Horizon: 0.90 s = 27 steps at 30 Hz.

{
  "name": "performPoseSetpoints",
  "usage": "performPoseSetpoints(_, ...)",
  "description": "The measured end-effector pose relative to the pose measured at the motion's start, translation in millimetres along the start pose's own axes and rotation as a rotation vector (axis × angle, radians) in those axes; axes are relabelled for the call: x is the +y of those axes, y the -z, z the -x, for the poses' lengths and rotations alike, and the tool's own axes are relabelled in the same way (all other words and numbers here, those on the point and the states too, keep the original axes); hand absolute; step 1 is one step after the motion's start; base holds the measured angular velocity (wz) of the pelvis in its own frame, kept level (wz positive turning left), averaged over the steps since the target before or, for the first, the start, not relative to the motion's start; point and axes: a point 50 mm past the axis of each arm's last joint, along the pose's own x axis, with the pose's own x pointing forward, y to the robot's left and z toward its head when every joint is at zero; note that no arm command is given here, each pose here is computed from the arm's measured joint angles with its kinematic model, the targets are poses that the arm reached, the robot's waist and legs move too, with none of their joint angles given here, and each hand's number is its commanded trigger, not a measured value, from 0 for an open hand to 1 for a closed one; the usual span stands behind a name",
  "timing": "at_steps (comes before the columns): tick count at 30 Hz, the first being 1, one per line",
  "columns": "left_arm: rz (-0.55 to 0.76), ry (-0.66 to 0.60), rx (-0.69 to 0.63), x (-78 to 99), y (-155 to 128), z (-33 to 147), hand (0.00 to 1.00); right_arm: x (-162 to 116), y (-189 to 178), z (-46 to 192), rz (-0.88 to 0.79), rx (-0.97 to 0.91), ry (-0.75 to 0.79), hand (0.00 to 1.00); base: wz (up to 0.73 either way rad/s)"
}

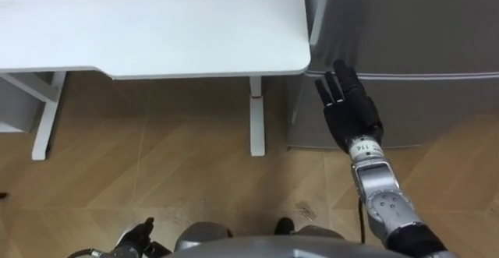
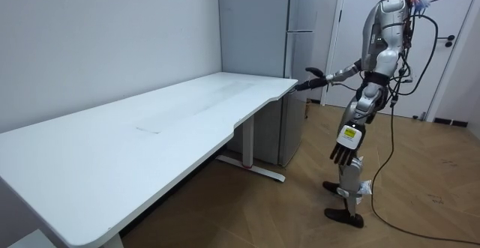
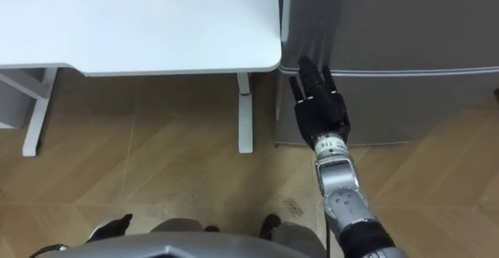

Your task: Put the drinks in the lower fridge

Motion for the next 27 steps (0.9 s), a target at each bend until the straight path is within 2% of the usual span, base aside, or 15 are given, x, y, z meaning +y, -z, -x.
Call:
performPoseSetpoints(3,0.007,0.002,0.018,-1.6,8,1.5,0.00,-5,-4,2,0.128,0.057,-0.029,0.00,0.07)
performPoseSetpoints(6,0.017,0.002,0.038,-2.7,16,3.2,0.00,-23,1,9,0.270,0.179,-0.028,0.00,0.37)
performPoseSetpoints(9,0.063,-0.009,0.057,-0.8,27,5.6,0.00,-58,3,29,0.438,0.312,0.086,0.00,0.32)
performPoseSetpoints(11,0.082,-0.011,0.060,-0.8,31,6.6,0.00,-90,2,54,0.500,0.399,0.236,0.00,0.20)
performPoseSetpoints(14,0.096,-0.017,0.078,-1.3,38,8.4,0.00,-116,-3,84,0.564,0.471,0.385,0.00,0.09)
performPoseSetpoints(20,0.156,-0.062,0.090,4.9,41,9.0,0.00,-143,6,123,0.640,0.662,0.564,0.00,0.01)
performPoseSetpoints(23,0.163,-0.067,0.106,5.3,43,9.2,0.00,-149,11,135,0.642,0.730,0.628,0.00,0.05)
performPoseSetpoints(27,0.170,-0.046,0.151,-0.5,47,8.7,0.00,-151,13,140,0.620,0.731,0.670,0.00,0.00)
